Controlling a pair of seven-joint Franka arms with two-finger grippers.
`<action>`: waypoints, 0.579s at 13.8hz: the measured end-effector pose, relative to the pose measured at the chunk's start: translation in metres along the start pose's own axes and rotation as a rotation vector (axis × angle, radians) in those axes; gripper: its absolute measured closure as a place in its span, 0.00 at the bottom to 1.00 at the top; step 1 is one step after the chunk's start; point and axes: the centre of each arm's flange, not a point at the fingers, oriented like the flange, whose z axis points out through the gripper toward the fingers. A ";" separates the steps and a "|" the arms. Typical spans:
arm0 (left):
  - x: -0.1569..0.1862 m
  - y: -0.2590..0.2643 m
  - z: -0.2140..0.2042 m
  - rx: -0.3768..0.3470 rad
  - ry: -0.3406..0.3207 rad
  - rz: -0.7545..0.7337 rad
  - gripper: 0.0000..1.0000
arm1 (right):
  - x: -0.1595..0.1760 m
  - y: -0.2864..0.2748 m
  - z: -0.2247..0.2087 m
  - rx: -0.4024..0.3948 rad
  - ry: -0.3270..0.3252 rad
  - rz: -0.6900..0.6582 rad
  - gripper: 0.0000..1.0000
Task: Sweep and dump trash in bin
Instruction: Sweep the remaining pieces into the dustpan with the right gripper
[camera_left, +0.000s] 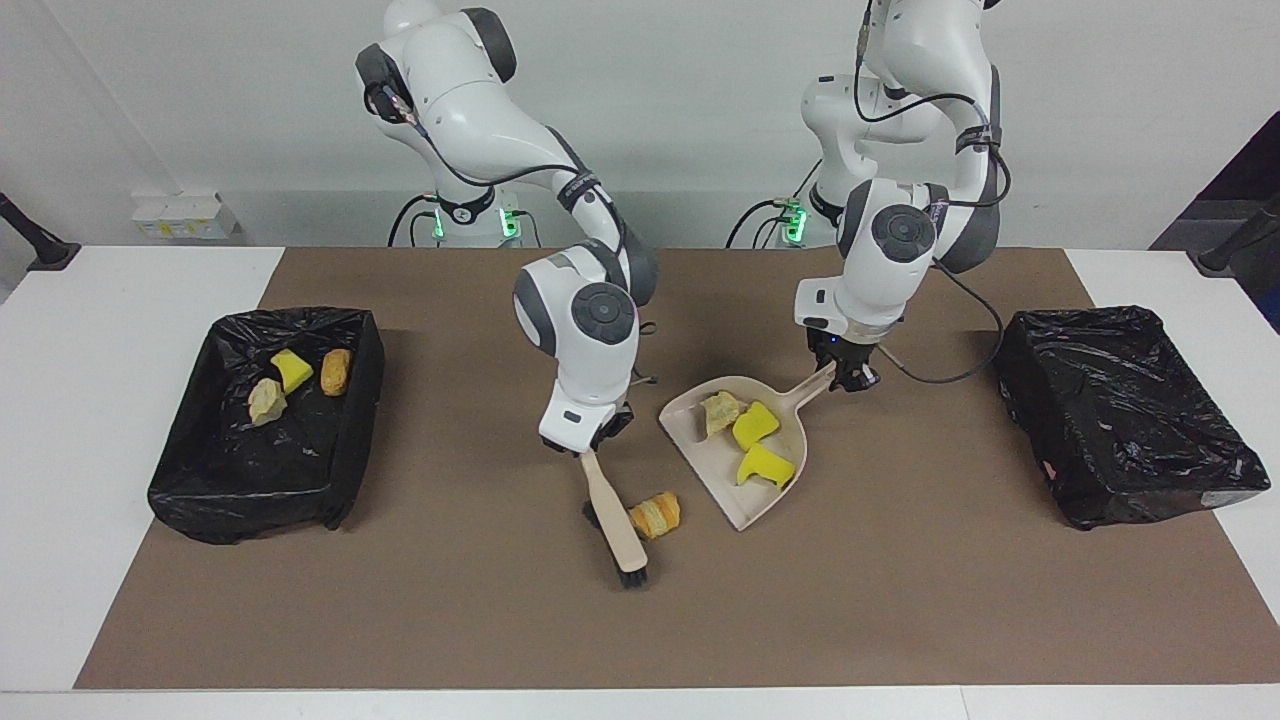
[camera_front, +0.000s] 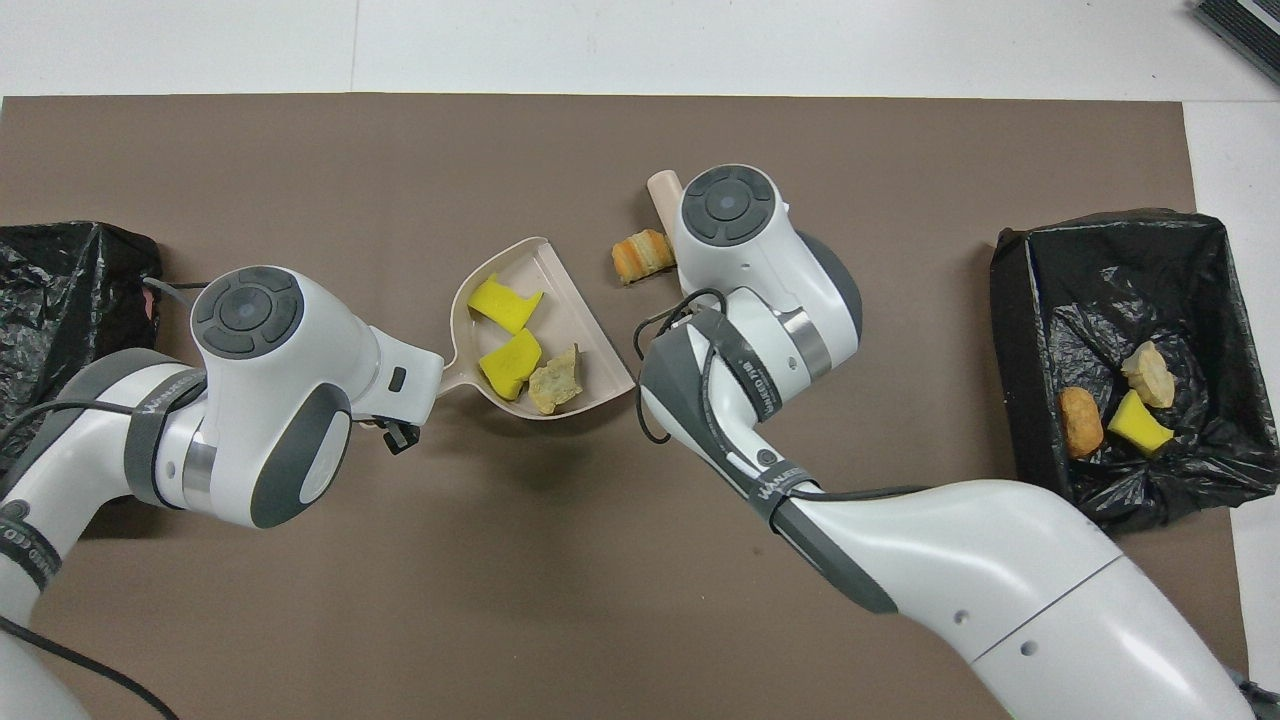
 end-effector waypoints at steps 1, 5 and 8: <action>0.000 0.000 0.000 0.000 0.000 -0.001 0.67 | -0.005 -0.019 -0.003 -0.010 -0.033 -0.027 0.74; 0.000 0.000 -0.001 0.001 0.001 -0.003 0.67 | -0.032 -0.100 -0.018 0.001 -0.095 -0.054 0.74; 0.000 0.000 -0.001 0.001 0.001 -0.003 0.67 | -0.048 -0.134 -0.025 0.040 -0.118 -0.017 0.74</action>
